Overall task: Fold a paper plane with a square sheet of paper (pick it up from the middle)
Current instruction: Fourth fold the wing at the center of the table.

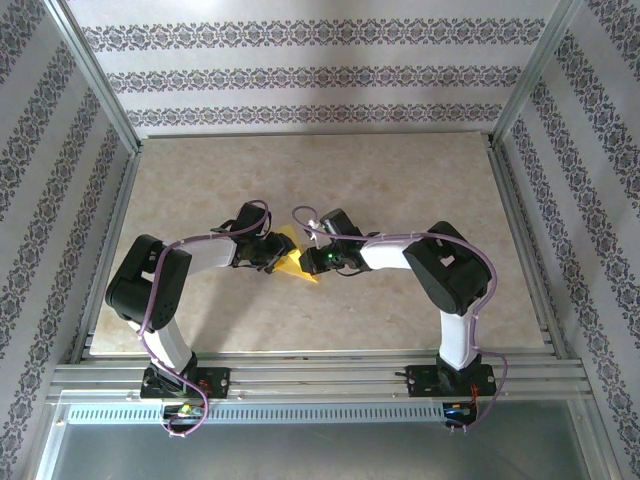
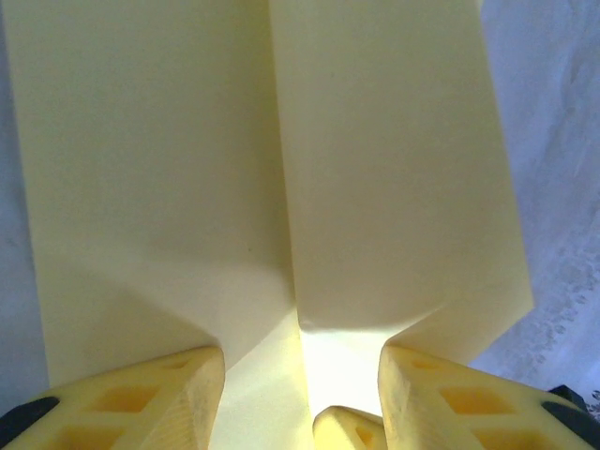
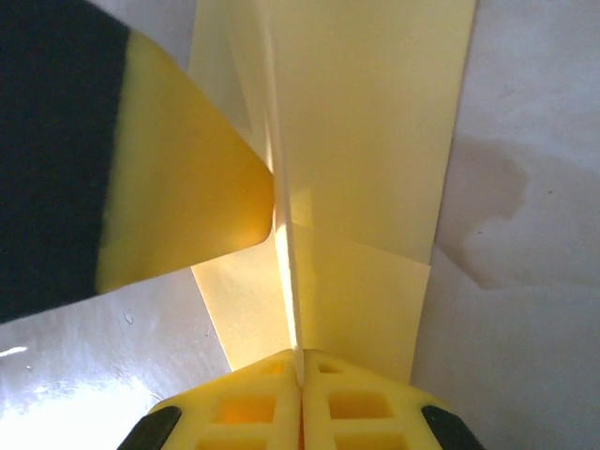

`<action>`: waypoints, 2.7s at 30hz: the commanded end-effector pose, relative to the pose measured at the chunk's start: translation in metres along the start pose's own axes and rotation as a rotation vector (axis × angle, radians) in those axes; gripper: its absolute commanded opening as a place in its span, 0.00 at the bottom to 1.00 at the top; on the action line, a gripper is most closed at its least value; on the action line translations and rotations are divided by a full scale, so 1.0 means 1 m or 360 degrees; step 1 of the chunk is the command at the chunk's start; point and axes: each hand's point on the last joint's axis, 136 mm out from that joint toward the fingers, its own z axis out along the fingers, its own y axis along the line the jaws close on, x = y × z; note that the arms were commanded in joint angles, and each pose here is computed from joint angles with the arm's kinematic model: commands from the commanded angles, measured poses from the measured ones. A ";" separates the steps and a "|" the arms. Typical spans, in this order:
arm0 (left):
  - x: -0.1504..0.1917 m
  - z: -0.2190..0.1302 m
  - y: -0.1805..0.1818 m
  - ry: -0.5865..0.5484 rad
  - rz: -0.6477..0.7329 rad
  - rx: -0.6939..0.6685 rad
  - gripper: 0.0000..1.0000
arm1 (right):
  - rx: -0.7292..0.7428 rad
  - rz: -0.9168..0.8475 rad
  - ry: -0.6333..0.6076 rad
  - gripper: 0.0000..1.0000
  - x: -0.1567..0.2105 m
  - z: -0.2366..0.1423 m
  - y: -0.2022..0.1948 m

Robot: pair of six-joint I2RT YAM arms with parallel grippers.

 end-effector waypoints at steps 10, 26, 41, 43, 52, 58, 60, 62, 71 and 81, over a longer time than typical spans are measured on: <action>0.021 0.007 0.051 0.0100 0.0034 -0.0282 0.56 | -0.0234 0.0209 -0.0019 0.09 -0.006 0.001 -0.003; 0.013 -0.015 0.004 0.0018 0.0195 -0.0053 0.46 | -0.0221 0.0392 0.0015 0.12 0.002 -0.001 -0.003; 0.017 -0.015 -0.037 -0.0016 0.0212 0.0337 0.49 | -0.0086 0.0738 -0.0146 0.12 -0.001 -0.014 -0.011; 0.018 -0.012 -0.039 -0.0012 0.0213 0.0357 0.49 | -0.0087 0.0780 -0.0170 0.12 -0.001 -0.016 -0.011; 0.020 0.007 -0.049 0.0032 0.0193 0.0427 0.45 | -0.0196 0.0958 -0.0203 0.13 -0.006 -0.016 -0.013; 0.019 0.014 -0.038 0.0029 0.0192 0.0361 0.43 | -0.0200 0.0978 -0.0193 0.13 -0.004 -0.015 -0.015; 0.019 0.016 -0.036 0.0029 0.0189 0.0353 0.44 | -0.0197 0.0978 -0.0184 0.14 -0.003 -0.014 -0.016; 0.019 0.019 -0.032 0.0035 0.0185 0.0333 0.44 | -0.0196 0.0980 -0.0175 0.14 -0.001 -0.013 -0.017; 0.019 0.025 -0.006 0.0050 0.0146 0.0126 0.41 | -0.0163 0.0940 -0.0157 0.18 0.001 -0.016 -0.023; 0.023 0.031 0.028 0.0109 0.0089 -0.0172 0.43 | -0.0151 0.0855 -0.0146 0.20 0.000 -0.020 -0.025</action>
